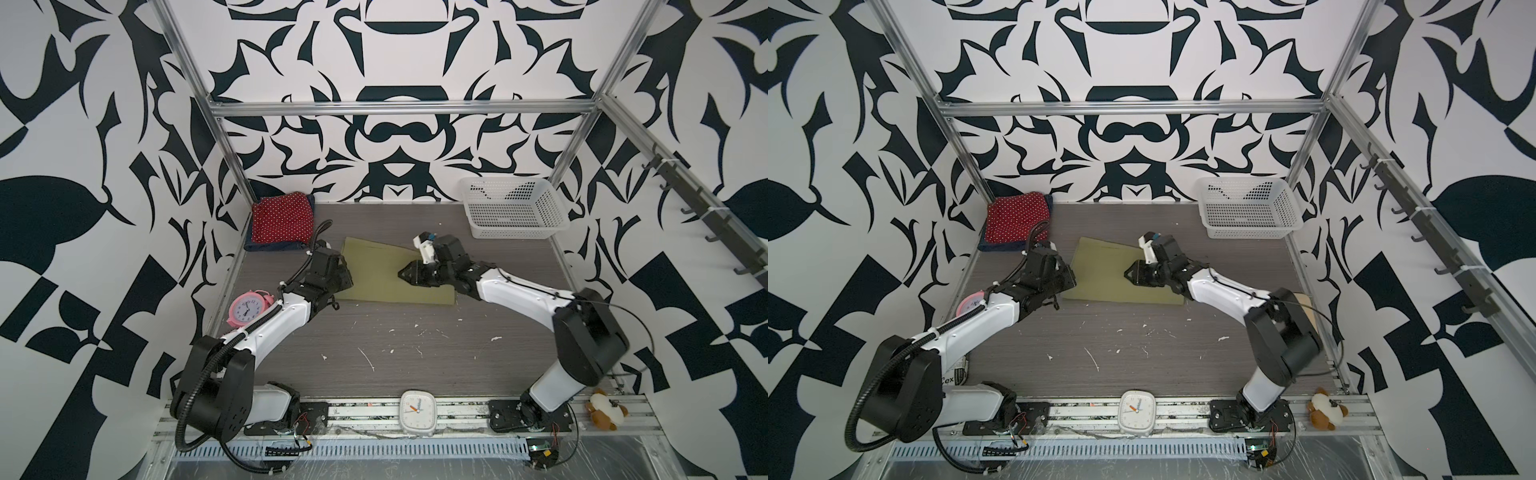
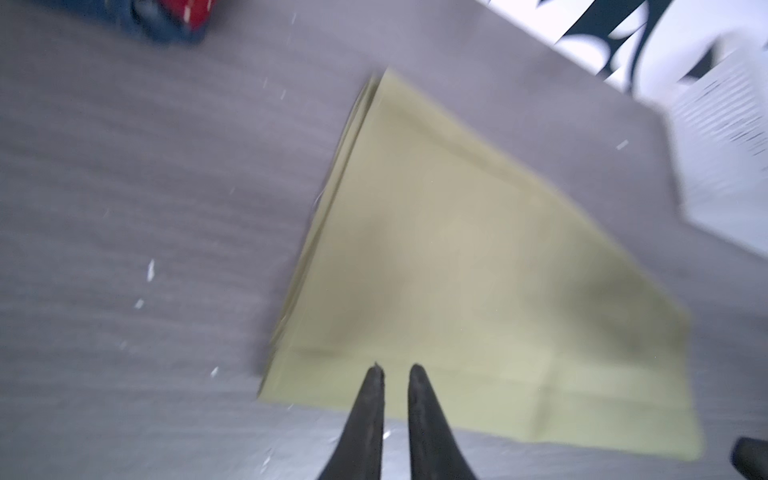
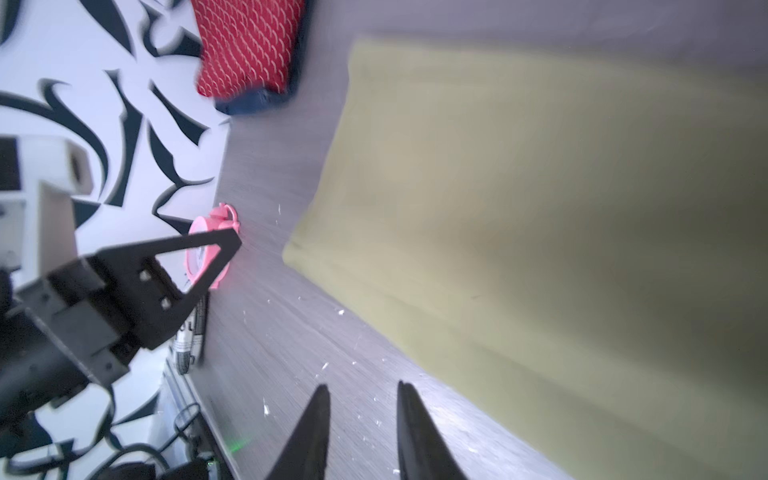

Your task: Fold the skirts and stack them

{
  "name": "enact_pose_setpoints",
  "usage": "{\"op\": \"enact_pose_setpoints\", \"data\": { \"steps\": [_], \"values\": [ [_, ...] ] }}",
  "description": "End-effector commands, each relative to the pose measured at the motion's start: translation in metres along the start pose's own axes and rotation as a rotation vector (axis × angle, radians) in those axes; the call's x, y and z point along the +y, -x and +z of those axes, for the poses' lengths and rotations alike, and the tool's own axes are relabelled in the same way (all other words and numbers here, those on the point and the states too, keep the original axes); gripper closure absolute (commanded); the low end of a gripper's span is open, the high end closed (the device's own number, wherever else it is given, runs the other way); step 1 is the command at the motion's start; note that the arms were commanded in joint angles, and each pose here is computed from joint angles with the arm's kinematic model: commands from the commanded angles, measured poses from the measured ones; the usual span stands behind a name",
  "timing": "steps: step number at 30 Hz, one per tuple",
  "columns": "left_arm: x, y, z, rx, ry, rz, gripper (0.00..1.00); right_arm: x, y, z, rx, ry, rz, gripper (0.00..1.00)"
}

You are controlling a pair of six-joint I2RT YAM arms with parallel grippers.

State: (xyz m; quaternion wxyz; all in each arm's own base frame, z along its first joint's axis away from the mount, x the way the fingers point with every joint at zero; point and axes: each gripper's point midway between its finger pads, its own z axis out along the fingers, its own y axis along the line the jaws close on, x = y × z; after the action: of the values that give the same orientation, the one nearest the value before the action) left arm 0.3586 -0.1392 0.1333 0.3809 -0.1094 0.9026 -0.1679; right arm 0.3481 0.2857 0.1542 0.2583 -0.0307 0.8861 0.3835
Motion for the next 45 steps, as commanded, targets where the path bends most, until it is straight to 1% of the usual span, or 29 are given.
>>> {"op": "enact_pose_setpoints", "data": {
  "steps": [1, 3, 5, 8, 11, 13, 19, 22, 23, 25, 28, 29, 32, 33, 35, 39, 43, 45],
  "values": [
    [-0.024, 0.008, 0.011, 0.023, -0.062, 0.065, 0.83, -0.066, 0.012, -0.031, -0.087, -0.148, 0.09, 0.49],
    [-0.034, 0.001, 0.027, 0.076, -0.073, 0.098, 0.85, -0.103, 0.013, -0.05, -0.117, -0.225, 0.149, 0.39],
    [-0.041, -0.007, 0.043, 0.108, -0.076, 0.123, 0.85, -0.134, 0.013, -0.066, -0.139, -0.274, 0.203, 0.33],
    [-0.035, -0.019, 0.064, 0.132, -0.057, 0.124, 0.85, -0.158, 0.008, -0.078, -0.142, -0.309, 0.237, 0.3],
    [-0.023, -0.028, 0.078, 0.152, -0.016, 0.128, 0.86, -0.16, 0.002, -0.067, -0.093, -0.275, 0.22, 0.28],
    [-0.014, -0.034, 0.086, 0.168, 0.007, 0.12, 0.86, -0.163, -0.004, -0.057, -0.058, -0.246, 0.237, 0.28],
    [0.01, -0.055, 0.098, 0.218, 0.054, 0.084, 0.87, -0.163, -0.008, -0.028, -0.029, -0.136, 0.276, 0.27],
    [0.016, -0.062, 0.097, 0.23, 0.067, 0.079, 0.87, -0.161, -0.01, -0.011, 0.0, -0.095, 0.278, 0.34],
    [0.018, -0.063, 0.096, 0.228, 0.071, 0.079, 0.87, -0.16, -0.011, -0.005, 0.012, -0.08, 0.28, 0.39],
    [0.02, -0.063, 0.093, 0.221, 0.075, 0.078, 0.87, -0.16, -0.013, 0.007, 0.024, -0.057, 0.294, 0.51],
    [0.023, -0.062, 0.087, 0.206, 0.085, 0.084, 0.87, -0.161, -0.012, 0.02, 0.014, -0.033, 0.321, 0.76],
    [0.024, -0.061, 0.086, 0.201, 0.088, 0.084, 0.87, -0.162, -0.009, 0.021, 0.001, -0.026, 0.331, 0.82],
    [0.024, -0.058, 0.079, 0.189, 0.089, 0.075, 0.87, -0.161, -0.002, 0.022, -0.035, -0.01, 0.346, 0.98],
    [0.022, -0.055, 0.076, 0.177, 0.082, 0.066, 0.87, -0.16, -0.001, 0.021, -0.035, -0.015, 0.343, 1.0],
    [0.016, -0.05, 0.067, 0.147, 0.058, 0.045, 0.87, -0.158, 0.0, 0.017, -0.036, -0.032, 0.329, 1.0],
    [0.001, -0.037, 0.052, 0.097, 0.032, 0.054, 0.86, -0.156, 0.0, 0.001, -0.025, -0.099, 0.281, 1.0],
    [-0.014, -0.028, 0.045, 0.074, 0.002, 0.068, 0.85, -0.16, -0.005, -0.02, 0.009, -0.211, 0.225, 1.0],
    [-0.021, -0.026, 0.045, 0.066, -0.014, 0.074, 0.85, -0.165, -0.008, -0.03, 0.029, -0.261, 0.217, 1.0]
  ]
}}
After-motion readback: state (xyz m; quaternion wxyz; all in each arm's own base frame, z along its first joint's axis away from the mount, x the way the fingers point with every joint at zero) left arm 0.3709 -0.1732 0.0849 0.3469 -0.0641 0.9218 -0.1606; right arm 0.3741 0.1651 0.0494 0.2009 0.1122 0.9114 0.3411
